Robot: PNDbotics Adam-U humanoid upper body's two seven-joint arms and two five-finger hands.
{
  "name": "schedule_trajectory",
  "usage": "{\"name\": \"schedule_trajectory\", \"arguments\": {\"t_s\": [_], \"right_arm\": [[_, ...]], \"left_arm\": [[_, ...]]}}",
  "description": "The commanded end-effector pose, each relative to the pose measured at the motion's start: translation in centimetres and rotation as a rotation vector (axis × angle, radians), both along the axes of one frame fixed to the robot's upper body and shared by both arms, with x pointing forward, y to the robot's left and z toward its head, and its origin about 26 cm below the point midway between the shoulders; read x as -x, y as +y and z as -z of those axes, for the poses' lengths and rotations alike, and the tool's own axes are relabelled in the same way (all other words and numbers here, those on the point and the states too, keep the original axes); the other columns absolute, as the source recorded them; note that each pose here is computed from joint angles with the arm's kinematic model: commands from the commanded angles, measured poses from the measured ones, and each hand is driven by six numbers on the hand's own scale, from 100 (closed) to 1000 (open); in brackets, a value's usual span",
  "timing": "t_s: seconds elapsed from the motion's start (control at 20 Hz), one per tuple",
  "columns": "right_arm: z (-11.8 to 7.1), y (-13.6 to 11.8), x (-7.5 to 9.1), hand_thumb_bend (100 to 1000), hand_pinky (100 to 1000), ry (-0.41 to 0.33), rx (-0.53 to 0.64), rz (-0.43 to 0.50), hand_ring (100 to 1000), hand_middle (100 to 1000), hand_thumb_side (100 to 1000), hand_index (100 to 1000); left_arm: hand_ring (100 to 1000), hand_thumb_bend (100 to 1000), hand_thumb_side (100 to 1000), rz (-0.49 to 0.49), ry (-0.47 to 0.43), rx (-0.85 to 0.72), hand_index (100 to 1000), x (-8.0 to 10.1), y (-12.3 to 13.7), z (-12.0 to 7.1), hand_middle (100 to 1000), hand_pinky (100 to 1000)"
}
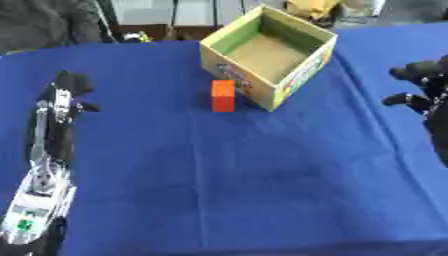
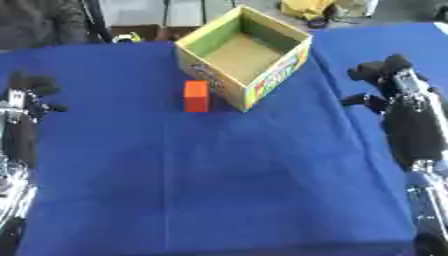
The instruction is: Pick up objects on the table and place them in the box.
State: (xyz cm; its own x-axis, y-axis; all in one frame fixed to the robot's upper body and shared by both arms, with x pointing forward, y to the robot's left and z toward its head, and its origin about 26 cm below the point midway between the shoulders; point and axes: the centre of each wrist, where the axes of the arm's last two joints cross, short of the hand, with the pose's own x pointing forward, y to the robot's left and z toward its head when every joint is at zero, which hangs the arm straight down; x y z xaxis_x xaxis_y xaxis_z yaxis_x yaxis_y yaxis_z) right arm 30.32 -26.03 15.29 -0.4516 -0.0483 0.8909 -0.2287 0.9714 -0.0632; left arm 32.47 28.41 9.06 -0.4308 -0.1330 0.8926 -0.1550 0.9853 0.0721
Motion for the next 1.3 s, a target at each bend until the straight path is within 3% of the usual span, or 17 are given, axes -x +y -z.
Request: {"name": "schedule_trajectory", "arguments": {"t_s": [0.05,0.45,0.75,0.95,1.3], "right_arm": [[-0.9,0.0,0.2,100,564,-0.034,0.006,-0.007,839,595,730,672],[-0.9,0.0,0.2,100,564,-0.032,0.006,-0.008,838,595,729,672],[-0.8,0.0,0.2,100,564,-0.027,0.007,-0.014,838,595,729,671],[-0.7,0.1,0.2,100,564,-0.024,0.008,-0.018,838,595,728,671],[-0.6,0.3,0.2,100,564,-0.02,0.008,-0.031,838,595,726,671]], "left_arm": [[732,694,783,0.008,-0.038,-0.022,708,-0.1,0.1,-1.2,659,525],[734,716,721,0.025,-0.035,-0.069,707,-0.5,0.0,-1.9,657,521],[729,745,614,0.084,-0.008,-0.245,707,-2.1,-0.7,-4.4,632,517],[746,781,541,0.158,0.041,-0.388,742,-3.7,-2.5,-5.7,669,547],[761,737,384,0.284,0.143,-0.635,769,-6.5,-6.9,-7.0,692,604]]}}
